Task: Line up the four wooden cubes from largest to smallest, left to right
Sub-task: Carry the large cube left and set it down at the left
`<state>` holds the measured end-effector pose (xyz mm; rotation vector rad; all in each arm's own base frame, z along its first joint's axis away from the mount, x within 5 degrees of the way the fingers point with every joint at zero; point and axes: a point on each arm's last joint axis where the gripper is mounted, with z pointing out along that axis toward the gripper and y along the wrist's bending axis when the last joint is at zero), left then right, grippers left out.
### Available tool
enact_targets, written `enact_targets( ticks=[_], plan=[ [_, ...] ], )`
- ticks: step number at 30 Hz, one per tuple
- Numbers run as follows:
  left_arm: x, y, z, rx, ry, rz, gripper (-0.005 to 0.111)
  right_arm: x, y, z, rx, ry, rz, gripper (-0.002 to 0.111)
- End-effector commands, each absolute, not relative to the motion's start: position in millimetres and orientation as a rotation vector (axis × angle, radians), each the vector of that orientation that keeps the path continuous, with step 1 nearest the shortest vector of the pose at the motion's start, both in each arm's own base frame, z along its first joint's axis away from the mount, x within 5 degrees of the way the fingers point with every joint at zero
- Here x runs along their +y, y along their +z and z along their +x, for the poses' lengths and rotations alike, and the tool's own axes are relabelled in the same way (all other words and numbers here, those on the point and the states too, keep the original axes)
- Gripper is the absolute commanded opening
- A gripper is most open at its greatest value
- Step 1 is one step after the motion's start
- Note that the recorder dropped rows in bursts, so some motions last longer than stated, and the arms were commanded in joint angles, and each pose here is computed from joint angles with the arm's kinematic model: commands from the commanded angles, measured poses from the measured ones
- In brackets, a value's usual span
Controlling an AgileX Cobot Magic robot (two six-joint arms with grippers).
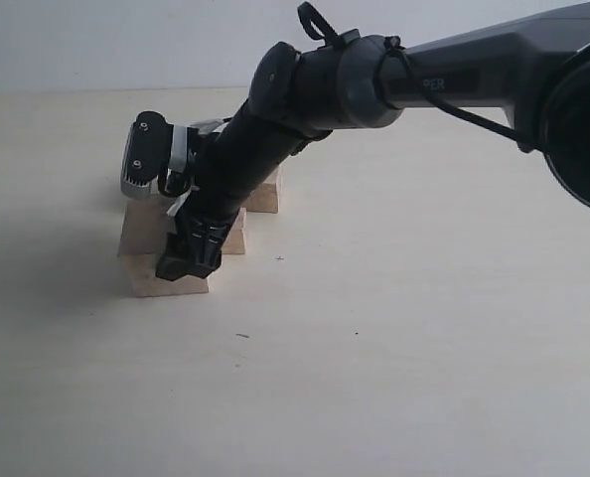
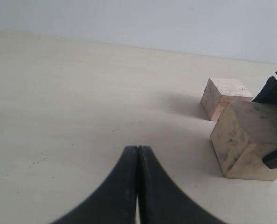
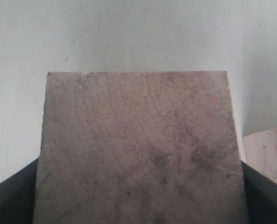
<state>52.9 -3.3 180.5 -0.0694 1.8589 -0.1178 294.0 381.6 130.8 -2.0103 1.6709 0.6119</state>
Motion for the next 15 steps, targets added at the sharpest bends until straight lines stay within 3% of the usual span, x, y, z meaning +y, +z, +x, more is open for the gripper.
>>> enact_targets(
  ticks=[1,15],
  plan=[
    [-3.4,180.8,53.0,1.844,-0.118,-0.06,0.0,392.0,131.4,286.5,1.704,0.658,-1.958,0.0],
    [-3.4,180.8,53.0,1.844,-0.118,-0.06,0.0,399.5,119.0,273.2,1.737,0.705,-1.99,0.0]
  ],
)
